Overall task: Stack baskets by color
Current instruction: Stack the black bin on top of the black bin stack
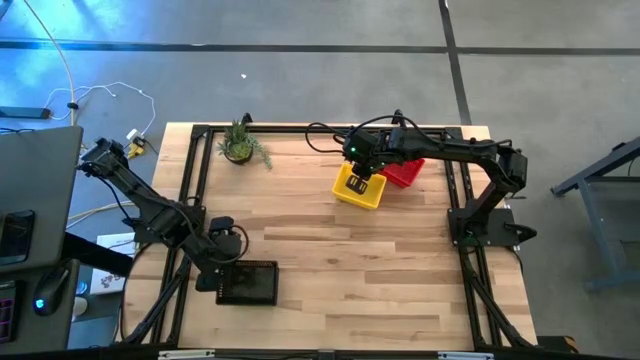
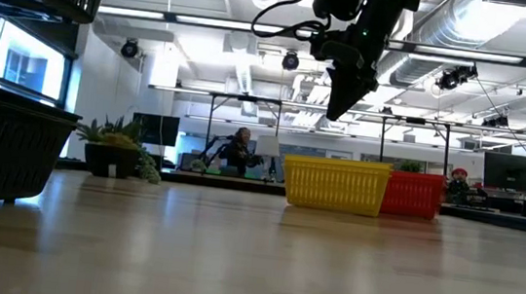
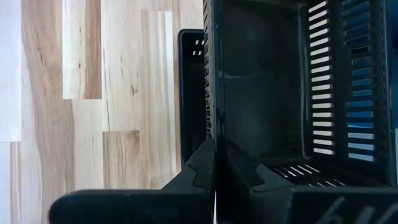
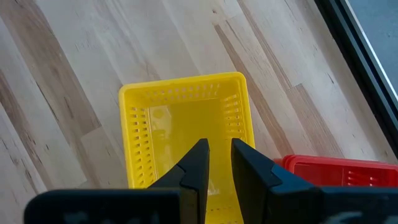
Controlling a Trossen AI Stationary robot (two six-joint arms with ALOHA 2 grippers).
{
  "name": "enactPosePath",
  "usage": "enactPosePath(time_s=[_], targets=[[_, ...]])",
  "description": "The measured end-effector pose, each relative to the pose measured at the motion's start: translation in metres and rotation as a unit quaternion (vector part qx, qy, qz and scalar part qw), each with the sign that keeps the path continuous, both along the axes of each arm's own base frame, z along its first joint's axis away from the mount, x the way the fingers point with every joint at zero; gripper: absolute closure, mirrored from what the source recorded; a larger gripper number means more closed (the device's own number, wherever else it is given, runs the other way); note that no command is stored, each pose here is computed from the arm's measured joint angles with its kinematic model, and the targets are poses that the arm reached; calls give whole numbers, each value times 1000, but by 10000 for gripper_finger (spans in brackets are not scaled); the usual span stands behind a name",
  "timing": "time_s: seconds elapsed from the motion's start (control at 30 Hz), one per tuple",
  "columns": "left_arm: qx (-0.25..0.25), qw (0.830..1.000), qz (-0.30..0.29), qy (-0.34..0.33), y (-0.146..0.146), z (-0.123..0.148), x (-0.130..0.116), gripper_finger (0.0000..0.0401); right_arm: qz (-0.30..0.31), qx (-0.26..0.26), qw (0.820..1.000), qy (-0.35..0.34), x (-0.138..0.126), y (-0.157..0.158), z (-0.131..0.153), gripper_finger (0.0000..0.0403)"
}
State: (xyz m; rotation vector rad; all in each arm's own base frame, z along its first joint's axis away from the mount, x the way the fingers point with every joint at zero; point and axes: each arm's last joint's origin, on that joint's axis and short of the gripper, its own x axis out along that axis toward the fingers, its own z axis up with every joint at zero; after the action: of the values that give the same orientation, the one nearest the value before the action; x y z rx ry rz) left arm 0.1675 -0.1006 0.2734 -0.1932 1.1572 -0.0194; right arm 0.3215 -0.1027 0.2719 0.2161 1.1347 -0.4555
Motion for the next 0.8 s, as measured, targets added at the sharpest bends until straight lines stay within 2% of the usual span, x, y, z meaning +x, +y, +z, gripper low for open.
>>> enactPosePath(time_s=[0.33,0.8], targets=[[-13,999,4,28,-6,-8,7,401,0,1,1000,3,-1,0,0,350],[7,999,7,42,-10,-17,14,401,5,1,1000,6,0,3,0,350]])
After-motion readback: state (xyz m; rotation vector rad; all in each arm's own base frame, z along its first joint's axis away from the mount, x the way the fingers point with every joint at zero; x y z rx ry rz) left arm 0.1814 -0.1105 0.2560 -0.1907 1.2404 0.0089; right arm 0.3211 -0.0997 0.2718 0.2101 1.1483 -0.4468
